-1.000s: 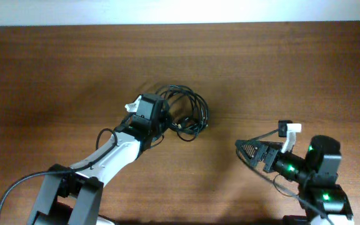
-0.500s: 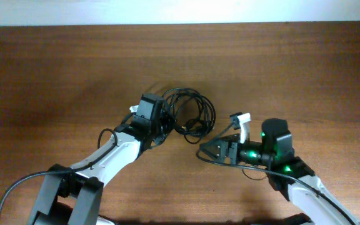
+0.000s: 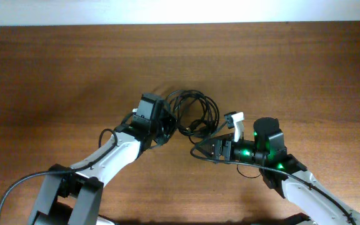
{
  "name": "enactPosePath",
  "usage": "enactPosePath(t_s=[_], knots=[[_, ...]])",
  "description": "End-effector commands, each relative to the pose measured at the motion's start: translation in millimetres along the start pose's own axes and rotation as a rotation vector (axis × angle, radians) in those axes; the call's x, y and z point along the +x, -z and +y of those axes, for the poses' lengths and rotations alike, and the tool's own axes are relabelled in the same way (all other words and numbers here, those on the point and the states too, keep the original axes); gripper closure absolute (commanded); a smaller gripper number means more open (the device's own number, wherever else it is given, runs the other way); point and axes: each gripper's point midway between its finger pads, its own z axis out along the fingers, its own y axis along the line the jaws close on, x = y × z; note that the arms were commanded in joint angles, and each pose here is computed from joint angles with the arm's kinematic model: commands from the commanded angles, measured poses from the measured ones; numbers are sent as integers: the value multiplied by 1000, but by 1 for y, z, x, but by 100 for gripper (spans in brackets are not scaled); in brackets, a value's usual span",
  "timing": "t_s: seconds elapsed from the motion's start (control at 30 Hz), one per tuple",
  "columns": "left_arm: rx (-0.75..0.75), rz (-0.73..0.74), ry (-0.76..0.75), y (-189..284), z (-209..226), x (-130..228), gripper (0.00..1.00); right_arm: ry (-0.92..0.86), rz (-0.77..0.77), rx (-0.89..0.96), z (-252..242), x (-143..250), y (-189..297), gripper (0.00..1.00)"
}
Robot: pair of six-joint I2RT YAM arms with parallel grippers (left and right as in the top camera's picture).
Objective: Untangle cables
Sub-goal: 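Reach the right gripper toward the hanging cable under the left gripper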
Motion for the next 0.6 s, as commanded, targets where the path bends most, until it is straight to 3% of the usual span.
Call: enactPosePath(t_s=[0.0,0.13,0.4,0.57], knots=[[15,41,15,-1,-3,7,100,5,-10,2,2,-5,-2,14],[15,41,15,-1,-3,7,100,-1,-14,-1,3,-6,-2,21],[9,42,16,-1,-1,8,100,22,-26,34,3,-5,-9,22],[8,43,16,-1,-1,8,100,36,-29,51,3,-3,-13,29]])
